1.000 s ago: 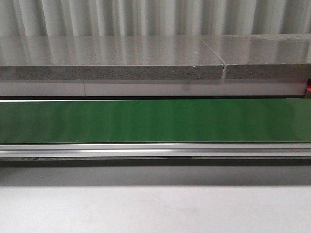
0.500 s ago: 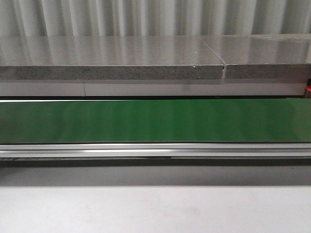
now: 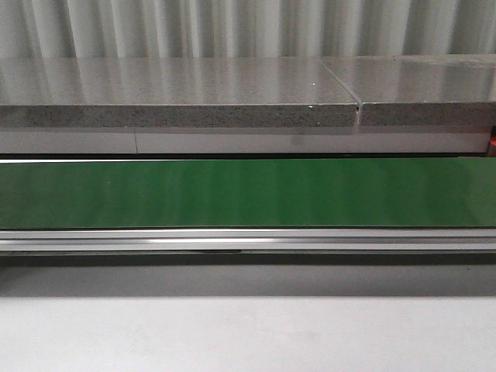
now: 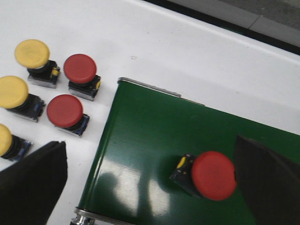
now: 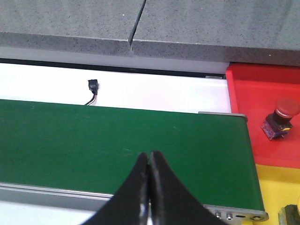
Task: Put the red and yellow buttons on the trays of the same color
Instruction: 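Set the red button on the green belt and open the left gripper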
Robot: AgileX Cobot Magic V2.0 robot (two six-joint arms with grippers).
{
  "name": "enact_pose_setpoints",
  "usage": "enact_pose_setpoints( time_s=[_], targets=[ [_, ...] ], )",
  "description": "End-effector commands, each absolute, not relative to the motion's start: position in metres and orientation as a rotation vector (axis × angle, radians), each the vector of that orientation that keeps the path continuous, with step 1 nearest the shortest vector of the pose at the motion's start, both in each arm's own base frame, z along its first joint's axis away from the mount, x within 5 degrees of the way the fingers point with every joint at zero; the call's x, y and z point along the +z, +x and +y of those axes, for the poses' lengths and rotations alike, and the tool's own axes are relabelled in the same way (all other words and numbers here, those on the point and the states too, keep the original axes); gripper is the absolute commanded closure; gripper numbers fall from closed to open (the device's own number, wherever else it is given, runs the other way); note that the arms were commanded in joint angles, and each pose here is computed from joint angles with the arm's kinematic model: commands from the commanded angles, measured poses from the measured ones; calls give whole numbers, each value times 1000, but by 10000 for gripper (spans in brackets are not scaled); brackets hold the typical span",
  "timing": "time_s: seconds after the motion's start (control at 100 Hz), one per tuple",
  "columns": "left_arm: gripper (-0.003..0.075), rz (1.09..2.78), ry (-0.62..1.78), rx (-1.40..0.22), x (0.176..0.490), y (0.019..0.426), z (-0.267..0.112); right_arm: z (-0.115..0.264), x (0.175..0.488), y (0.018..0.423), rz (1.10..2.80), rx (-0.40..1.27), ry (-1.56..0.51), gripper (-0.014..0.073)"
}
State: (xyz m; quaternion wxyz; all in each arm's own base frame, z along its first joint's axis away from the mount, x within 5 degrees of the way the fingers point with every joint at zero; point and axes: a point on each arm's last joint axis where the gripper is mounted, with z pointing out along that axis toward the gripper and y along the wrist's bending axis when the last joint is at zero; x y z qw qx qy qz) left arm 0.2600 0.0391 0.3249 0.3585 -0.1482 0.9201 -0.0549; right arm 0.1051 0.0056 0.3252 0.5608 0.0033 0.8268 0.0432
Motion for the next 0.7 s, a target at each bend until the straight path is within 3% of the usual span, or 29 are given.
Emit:
enact_pose_setpoints(
  time_s=[0.0,0.35,0.69],
  targets=[
    [31,2274,-466,-134,336,256,50,5,339,106,1856,92,10,663],
    [31,2274,-743,-35,290,233,97,5,339,106,1856,92,10,663],
    [31,2345,-840,3,244,232,114,5,339,106,1856,92,10,663]
  ],
)
